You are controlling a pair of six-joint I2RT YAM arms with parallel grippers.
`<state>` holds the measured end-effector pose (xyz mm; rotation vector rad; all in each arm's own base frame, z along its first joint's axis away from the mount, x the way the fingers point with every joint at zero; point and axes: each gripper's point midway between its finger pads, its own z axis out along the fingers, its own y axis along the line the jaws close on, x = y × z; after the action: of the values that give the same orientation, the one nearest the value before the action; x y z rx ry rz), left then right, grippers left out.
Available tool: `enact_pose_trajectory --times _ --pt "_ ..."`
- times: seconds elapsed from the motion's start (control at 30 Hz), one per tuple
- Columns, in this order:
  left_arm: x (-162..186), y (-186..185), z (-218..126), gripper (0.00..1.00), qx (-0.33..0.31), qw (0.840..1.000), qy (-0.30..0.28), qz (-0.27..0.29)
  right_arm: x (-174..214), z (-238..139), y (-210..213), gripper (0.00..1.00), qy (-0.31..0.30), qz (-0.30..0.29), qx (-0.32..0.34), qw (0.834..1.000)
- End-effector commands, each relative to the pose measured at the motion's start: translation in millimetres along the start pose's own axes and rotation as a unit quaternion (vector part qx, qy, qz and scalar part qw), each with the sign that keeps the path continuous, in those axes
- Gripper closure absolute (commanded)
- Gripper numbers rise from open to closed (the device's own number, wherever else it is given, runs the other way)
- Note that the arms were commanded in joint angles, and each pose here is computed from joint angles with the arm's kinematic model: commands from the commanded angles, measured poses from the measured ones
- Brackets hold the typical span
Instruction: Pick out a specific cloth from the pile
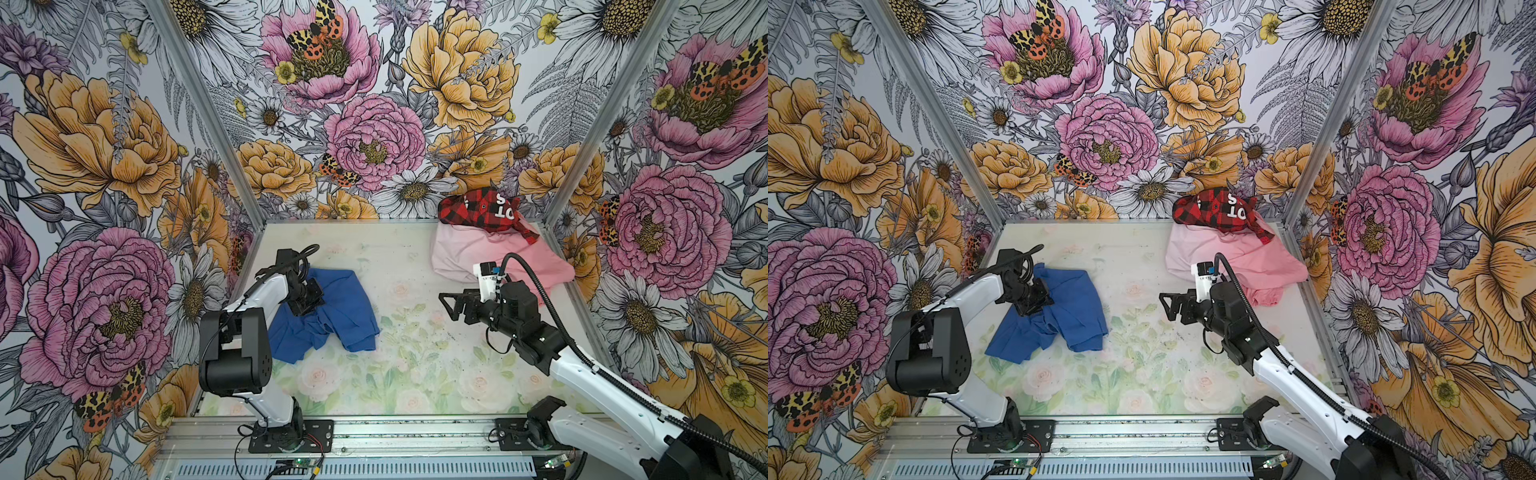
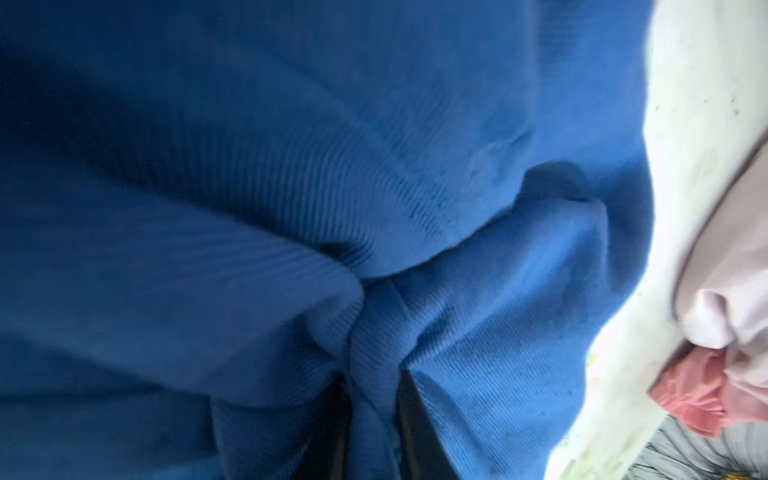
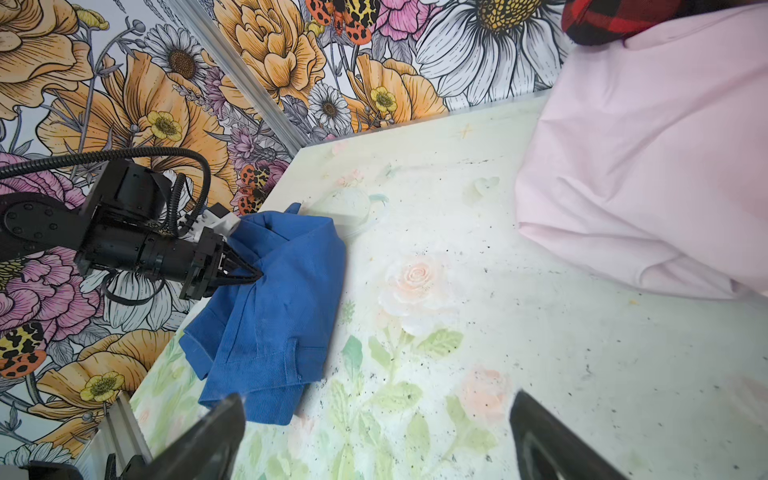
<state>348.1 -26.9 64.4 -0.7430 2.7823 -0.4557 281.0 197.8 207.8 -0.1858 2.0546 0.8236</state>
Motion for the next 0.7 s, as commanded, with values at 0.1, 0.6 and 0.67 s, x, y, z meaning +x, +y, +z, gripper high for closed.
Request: enact_pose_trajectory --times 0.1,0.6,0.67 --pt "-9.0 11.1 -32.5 0.41 -0.179 0.970 -0.090 0.140 -8.6 -3.9 4.8 0.01 -0.019 0.001 -0.006 1.000" --pt "31.9 -63.9 -76.7 0.01 -0.109 0.951 -0.161 0.241 -3.2 3.2 6.0 0.00 -0.006 -0.003 -0.014 1.000" --pt "37.3 -79.6 -75.6 0.01 -0.120 0.944 -0.163 0.259 -3.0 5.5 6.6 0.01 -0.005 -0.002 -0.018 1.000"
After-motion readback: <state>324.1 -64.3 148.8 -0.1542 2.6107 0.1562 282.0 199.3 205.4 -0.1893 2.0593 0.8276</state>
